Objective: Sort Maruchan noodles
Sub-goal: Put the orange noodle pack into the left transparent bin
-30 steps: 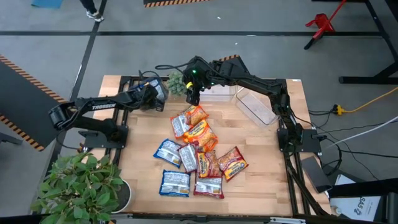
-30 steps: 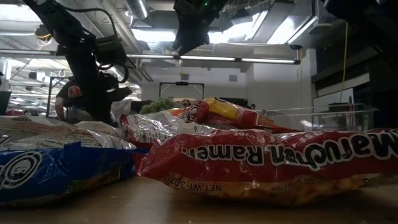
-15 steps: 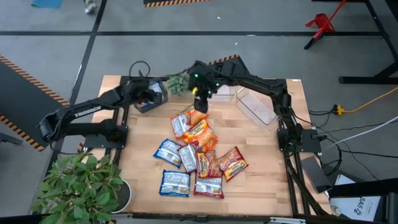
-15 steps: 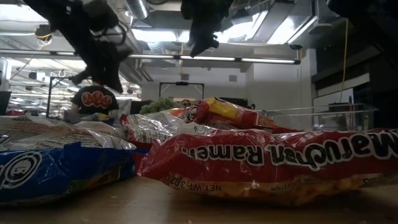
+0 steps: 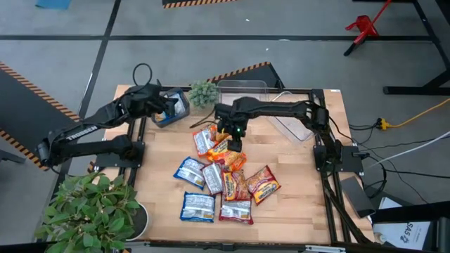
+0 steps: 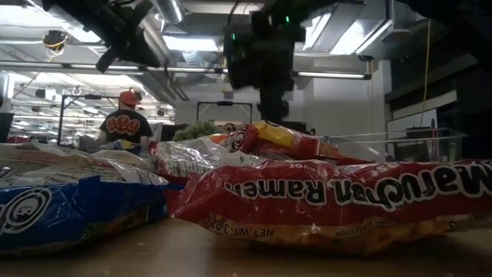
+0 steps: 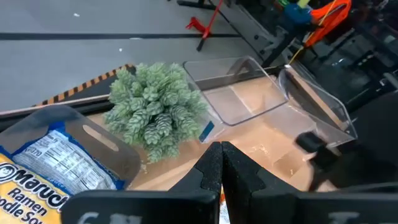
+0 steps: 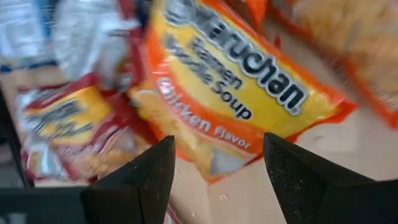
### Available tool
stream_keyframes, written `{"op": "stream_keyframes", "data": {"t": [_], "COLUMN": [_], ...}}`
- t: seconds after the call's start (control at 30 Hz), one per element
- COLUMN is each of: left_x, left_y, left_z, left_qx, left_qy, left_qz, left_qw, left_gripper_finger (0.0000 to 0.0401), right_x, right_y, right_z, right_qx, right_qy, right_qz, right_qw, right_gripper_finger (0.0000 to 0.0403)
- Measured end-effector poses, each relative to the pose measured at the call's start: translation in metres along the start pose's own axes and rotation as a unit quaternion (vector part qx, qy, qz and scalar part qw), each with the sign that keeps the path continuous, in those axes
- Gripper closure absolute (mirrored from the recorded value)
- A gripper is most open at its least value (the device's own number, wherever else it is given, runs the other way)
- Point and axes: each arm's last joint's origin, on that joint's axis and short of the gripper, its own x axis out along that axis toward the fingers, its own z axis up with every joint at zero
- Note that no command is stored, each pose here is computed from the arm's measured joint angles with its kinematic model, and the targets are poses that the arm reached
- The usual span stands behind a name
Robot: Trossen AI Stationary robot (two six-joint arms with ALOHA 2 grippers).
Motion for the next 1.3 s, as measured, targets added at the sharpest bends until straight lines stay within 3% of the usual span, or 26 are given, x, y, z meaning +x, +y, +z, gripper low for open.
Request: {"op": "stream_keyframes", "data": {"t": [0.2, 0.4, 0.5, 0.63, 0.8, 0.9, 1.3], "left_x": [-0.004, -0.005, -0.005, -0.005, -0.005, -0.005, -0.004], "left_y": [-0.002, -0.003, -0.004, -0.004, -0.005, -0.005, -0.005], "left_z": [0.0, -0.001, -0.001, -0.001, -0.002, -0.002, -0.002], "left_qx": [0.003, 0.006, 0.007, 0.008, 0.007, -0.001, -0.005], "left_qy": [-0.015, -0.021, -0.021, -0.02, -0.02, -0.02, -0.019], "left_qz": [0.003, 0.01, 0.009, 0.008, 0.006, 0.005, 0.007], "left_qw": [1.0, 1.0, 1.0, 1.0, 1.0, 1.0, 1.0], "left_gripper_finger": [0.0401, 0.0388, 0.0371, 0.035, 0.0333, 0.033, 0.0332], "right_x": [0.003, -0.013, -0.007, 0.008, 0.027, 0.03, 0.054], "right_y": [-0.008, -0.001, -0.003, -0.007, -0.017, -0.017, -0.02], "right_z": [-0.028, -0.065, -0.075, -0.078, -0.082, -0.075, -0.073], "right_qx": [0.061, 0.108, 0.134, 0.154, 0.163, 0.136, 0.118], "right_qy": [-0.004, -0.135, -0.21, -0.254, -0.256, -0.281, -0.249], "right_qz": [-0.009, -0.033, -0.003, 0.047, 0.024, 0.054, 0.087], "right_qw": [0.998, 0.984, 0.968, 0.954, 0.952, 0.948, 0.957], "right_gripper_finger": [0.0173, 0.0173, 0.0173, 0.0173, 0.0173, 0.0173, 0.0175]}}
